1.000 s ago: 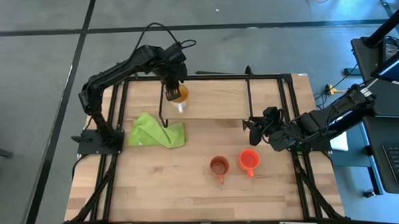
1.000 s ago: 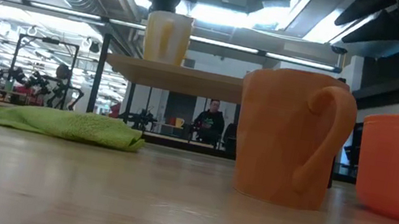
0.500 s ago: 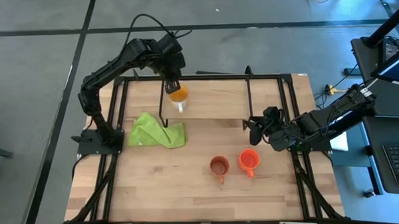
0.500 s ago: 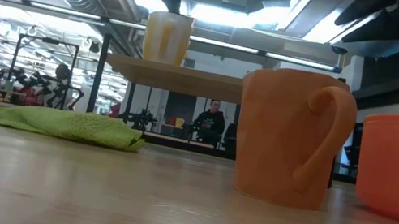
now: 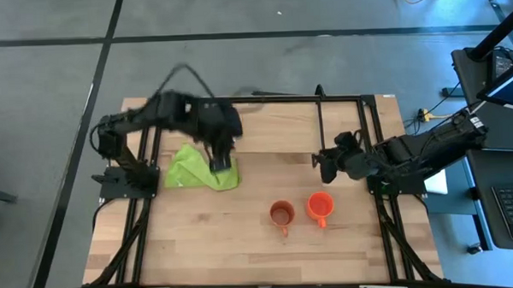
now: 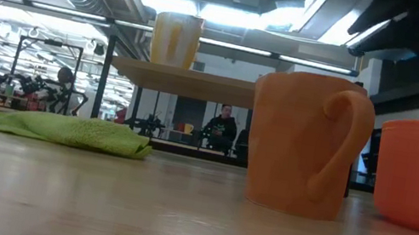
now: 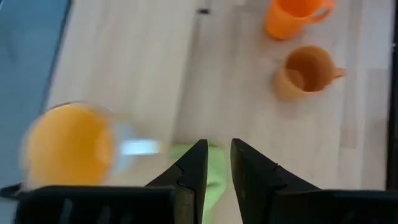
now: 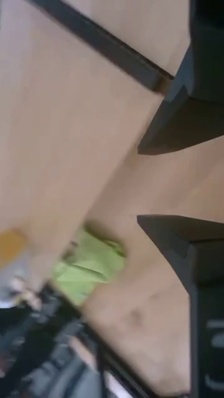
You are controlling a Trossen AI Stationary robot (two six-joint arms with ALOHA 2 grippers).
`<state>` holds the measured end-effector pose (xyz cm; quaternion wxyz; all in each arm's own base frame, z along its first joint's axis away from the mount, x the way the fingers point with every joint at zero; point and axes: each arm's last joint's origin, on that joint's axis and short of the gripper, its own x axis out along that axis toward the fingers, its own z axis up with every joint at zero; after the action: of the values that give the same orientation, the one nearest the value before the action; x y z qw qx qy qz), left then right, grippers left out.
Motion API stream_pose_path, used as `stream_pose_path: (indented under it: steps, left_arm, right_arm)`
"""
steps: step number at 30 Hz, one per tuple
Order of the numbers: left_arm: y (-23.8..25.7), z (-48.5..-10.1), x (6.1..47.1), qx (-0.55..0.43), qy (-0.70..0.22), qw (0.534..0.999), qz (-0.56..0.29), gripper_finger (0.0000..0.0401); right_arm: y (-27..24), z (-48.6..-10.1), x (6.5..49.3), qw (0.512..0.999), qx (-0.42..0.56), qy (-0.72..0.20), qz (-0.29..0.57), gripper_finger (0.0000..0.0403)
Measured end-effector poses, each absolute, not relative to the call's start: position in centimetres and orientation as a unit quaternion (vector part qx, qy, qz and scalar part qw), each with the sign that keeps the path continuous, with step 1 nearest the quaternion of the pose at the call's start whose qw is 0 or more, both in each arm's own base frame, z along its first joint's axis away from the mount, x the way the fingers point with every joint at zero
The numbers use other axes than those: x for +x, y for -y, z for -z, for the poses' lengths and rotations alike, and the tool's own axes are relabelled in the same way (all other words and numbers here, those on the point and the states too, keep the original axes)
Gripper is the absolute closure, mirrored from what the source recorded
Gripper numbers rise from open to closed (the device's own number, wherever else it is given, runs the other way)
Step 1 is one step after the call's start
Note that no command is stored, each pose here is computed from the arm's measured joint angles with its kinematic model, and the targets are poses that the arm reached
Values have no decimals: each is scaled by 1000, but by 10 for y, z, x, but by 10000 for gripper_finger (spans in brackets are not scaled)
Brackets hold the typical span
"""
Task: Stack small to large cups/mugs on shelf
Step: Put the dark orange mug on the shelf
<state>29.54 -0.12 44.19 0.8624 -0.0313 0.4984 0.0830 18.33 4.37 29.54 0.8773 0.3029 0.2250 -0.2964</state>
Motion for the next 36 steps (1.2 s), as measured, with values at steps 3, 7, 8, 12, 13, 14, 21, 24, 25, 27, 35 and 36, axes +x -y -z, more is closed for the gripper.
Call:
stream_pose_path:
  steps: [3, 7, 8, 12, 13, 14, 21, 24, 25, 27, 35, 36]
  left_arm:
    - [25, -428, 303, -33, -502, 861, -75, 337]
    - [49, -403, 315, -48, -507, 858, -68, 337]
    - [56, -397, 317, -51, -505, 859, -64, 337]
    - [83, -373, 321, -86, -474, 875, -47, 337]
    - [90, -367, 319, -97, -468, 877, -44, 337]
    - [96, -362, 317, -111, -461, 879, -45, 337]
    - [133, -336, 286, -188, -385, 899, -86, 337]
    - [146, -321, 274, -205, -360, 905, -100, 337]
    - [150, -316, 272, -210, -350, 907, -103, 337]
    - [157, -305, 268, -216, -336, 911, -104, 337]
    - [167, -272, 266, -240, -290, 922, -95, 337]
    - [167, -269, 265, -239, -292, 921, -95, 337]
  right_arm:
    - [-37, -291, 192, 870, 321, -265, 264, 234]
    - [-30, -279, 207, 850, 340, -322, 242, 234]
    - [-29, -275, 211, 844, 344, -337, 237, 234]
    - [-32, -257, 232, 831, 347, -390, 192, 234]
    - [-35, -252, 238, 828, 351, -401, 177, 234]
    - [-37, -248, 244, 825, 355, -407, 164, 234]
    - [-53, -227, 263, 815, 351, -450, 95, 234]
    - [-60, -224, 263, 812, 347, -461, 82, 234]
    - [-63, -225, 263, 814, 346, -461, 77, 234]
    - [-68, -225, 263, 817, 340, -460, 67, 234]
    - [-88, -251, 270, 871, 242, -427, -21, 234]
    - [-90, -258, 272, 875, 227, -427, -29, 234]
